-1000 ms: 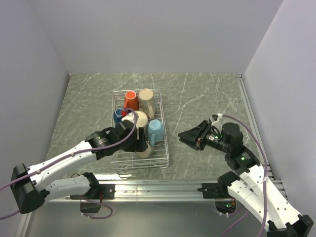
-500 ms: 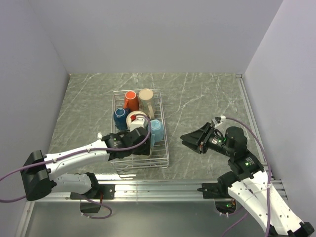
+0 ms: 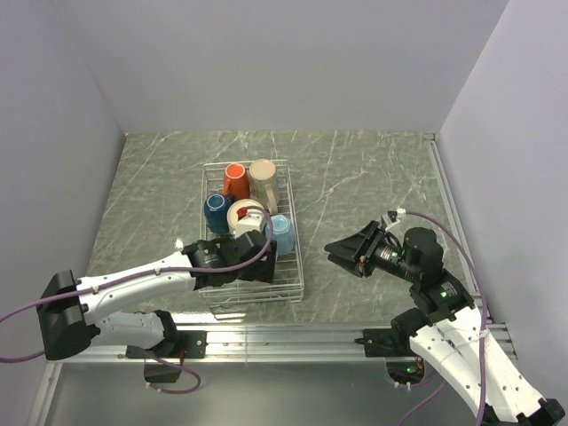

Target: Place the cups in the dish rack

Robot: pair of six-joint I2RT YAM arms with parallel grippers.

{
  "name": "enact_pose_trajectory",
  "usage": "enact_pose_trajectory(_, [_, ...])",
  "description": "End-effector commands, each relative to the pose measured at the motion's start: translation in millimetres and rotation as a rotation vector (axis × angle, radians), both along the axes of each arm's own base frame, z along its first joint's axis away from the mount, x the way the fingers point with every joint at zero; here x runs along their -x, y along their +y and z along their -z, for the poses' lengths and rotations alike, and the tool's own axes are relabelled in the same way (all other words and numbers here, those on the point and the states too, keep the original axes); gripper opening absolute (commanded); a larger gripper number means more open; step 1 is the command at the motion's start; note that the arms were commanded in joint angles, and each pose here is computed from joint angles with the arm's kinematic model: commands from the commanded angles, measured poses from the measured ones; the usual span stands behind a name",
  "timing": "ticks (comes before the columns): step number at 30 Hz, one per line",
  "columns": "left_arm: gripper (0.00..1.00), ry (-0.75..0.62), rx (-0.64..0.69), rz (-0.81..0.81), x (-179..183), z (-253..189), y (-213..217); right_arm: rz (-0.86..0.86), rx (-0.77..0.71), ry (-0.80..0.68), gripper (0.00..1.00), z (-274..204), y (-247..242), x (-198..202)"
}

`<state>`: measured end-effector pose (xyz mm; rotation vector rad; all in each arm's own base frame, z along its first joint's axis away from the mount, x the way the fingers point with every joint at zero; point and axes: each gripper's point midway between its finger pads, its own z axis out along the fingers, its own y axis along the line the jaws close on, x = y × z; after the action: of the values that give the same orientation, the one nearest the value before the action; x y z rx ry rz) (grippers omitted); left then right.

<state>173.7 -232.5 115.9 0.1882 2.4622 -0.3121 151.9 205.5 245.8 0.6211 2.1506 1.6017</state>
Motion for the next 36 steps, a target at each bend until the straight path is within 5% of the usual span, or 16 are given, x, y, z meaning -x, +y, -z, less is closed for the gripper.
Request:
enact_pose_trajectory(1, [0.99, -0.055, 0.06, 0.006, -3.2, -39.5, -5.0, 0.011, -0.004, -0.059, 0.51, -14.3, -1.7, -3.7])
enact_pose_trajectory(14, [0.99, -0.214, 0.181, -0.031, -4.5, -159.4, 24.5, -0.005, 0.113, -0.136, 0.54, -24.6, -4.6, -10.8])
enact_pose_trajectory(23, [0.99, -0.616, 0.466, -0.155, -8.8, -282.2, 93.7, -0.006, 0.23, -0.315, 0.55, -54.4, -23.9, 4.8])
enact_pose_trajectory(29, [0.99, -0.784, 0.512, -0.263, -8.0, -295.9, 139.8, 0.128, 0.285, -0.345, 0.61, -47.8, -60.8, 29.8])
enact_pose_trajectory(36, [0.99, -0.791, 0.19, -0.402, -33.6, -234.7, 153.9, 0.235, 0.24, -0.372, 0.66, -49.6, -85.6, 53.6])
